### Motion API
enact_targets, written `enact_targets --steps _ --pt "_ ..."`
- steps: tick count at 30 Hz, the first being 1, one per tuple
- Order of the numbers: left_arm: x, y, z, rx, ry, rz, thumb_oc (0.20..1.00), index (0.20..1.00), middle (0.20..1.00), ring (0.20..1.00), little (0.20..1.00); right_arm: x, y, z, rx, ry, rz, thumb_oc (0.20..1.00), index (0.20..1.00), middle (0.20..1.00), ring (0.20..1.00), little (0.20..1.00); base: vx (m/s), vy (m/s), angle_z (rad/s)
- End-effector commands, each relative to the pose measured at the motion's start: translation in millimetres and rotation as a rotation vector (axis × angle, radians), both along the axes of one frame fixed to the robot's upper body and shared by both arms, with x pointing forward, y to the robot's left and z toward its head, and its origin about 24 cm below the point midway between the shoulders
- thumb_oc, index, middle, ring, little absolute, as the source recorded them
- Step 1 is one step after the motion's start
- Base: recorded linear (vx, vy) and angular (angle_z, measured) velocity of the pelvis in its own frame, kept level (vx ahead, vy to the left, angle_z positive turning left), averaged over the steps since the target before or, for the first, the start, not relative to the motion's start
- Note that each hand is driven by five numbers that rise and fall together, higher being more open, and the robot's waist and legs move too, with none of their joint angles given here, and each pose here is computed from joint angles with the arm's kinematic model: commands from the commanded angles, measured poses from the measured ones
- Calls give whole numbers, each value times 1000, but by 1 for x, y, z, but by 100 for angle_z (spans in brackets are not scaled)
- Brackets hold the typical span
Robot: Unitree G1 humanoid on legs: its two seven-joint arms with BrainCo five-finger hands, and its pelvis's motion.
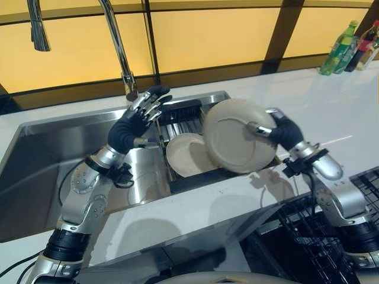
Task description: Pick up plates and place into dishwasher.
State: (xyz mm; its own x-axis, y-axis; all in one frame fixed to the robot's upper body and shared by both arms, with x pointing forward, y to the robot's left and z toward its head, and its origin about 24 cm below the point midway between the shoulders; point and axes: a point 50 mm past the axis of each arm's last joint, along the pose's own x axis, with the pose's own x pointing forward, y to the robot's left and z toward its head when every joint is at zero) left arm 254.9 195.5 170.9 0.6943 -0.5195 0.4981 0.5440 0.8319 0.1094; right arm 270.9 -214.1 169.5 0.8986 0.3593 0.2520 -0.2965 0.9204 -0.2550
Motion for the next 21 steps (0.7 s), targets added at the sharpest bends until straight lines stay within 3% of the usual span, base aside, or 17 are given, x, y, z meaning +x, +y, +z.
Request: enact_targets --steps 1,15,21 --pt "3 14 7 -83 -45 73 1000 1000 1000 1000 1000 -9 -24 34 -64 -185 -133 200 200 200 200 200 8 47 -12" --pt "9 34 8 -140 -14 228 1000 1000 1000 1000 1000 -34 -90 22 -81 -159 -550 200 200 200 200 200 6 52 -27" --pt "7 49 7 -175 -3 319 1000 1000 1000 1000 1000 -43 -117 0 -53 -67 -630 200 200 200 200 200 29 43 -49"
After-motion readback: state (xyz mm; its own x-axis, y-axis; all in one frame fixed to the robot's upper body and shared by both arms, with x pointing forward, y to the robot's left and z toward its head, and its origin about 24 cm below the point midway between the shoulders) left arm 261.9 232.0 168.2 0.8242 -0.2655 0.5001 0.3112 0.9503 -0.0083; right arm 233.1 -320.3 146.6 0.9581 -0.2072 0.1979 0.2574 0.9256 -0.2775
